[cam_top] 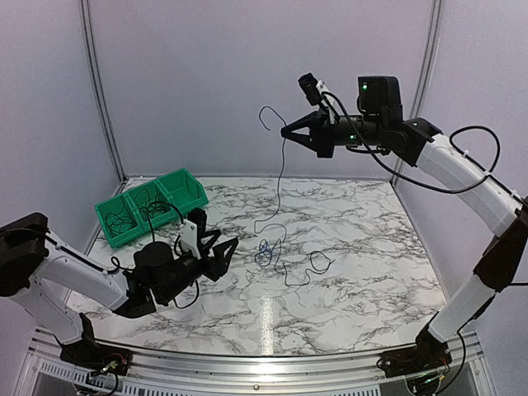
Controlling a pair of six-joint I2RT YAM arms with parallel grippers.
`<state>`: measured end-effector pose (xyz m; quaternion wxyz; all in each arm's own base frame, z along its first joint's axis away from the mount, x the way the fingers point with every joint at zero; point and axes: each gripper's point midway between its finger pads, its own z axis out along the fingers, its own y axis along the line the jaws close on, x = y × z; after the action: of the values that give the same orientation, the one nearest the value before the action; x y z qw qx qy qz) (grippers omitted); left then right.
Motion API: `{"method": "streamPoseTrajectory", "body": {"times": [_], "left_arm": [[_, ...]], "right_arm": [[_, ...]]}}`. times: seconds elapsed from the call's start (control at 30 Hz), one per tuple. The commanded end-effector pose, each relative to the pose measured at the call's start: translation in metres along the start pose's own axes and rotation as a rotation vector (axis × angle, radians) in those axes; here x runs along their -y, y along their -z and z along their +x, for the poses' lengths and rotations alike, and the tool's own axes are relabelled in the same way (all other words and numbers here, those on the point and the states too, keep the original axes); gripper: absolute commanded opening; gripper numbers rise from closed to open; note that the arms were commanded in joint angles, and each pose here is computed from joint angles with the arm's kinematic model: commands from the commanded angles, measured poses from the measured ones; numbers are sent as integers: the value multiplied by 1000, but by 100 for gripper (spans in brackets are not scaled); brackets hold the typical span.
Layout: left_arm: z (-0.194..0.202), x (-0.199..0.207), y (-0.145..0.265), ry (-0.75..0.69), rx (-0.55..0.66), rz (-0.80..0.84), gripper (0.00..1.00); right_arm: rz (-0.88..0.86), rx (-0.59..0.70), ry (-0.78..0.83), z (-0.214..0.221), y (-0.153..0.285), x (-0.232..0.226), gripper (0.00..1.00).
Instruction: Untangle the cables
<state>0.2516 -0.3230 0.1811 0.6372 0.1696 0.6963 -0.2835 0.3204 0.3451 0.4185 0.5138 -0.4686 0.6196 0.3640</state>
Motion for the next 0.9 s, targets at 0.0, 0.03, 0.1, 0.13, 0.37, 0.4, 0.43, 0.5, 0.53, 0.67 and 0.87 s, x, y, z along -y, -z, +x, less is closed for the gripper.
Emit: {"method": "streamPoseTrajectory", "body": {"times": [0.0,0.03,0.1,0.13,0.37,0.4,0.43,0.5,0.53,0.67,0.87], "left_arm": [[-9,22,-23,-146,-26,35,58],[-10,25,-29,-164,-30,35,59],[-13,30,-41,-174,-30,34,60],[-13,32,-45,-200,-33,33,61],[-5,46,-76,-258,-67,38,63],[-5,48,-79,-261,-66,44,63],[-6,50,-81,-262,-63,51,63],[-7,53,-84,-264,-59,57,62],[-9,54,-86,-264,-56,55,60],[-15,51,-90,-260,-42,30,50],[-23,48,-100,-245,-25,25,35]], "right_arm": [[-25,31,35,-17,-4,-13,0],[-31,32,35,-17,-5,-16,0],[-41,32,34,-18,-7,-20,0],[-49,30,32,-17,-9,-23,0],[-80,18,25,-12,-18,-34,0],[-82,17,23,-12,-18,-35,0],[-84,17,22,-11,-19,-35,0],[-88,14,18,-9,-20,-35,0],[-89,13,16,-8,-21,-35,0],[-89,8,12,-4,-22,-35,0],[-99,9,4,-3,-23,-36,0]]}}
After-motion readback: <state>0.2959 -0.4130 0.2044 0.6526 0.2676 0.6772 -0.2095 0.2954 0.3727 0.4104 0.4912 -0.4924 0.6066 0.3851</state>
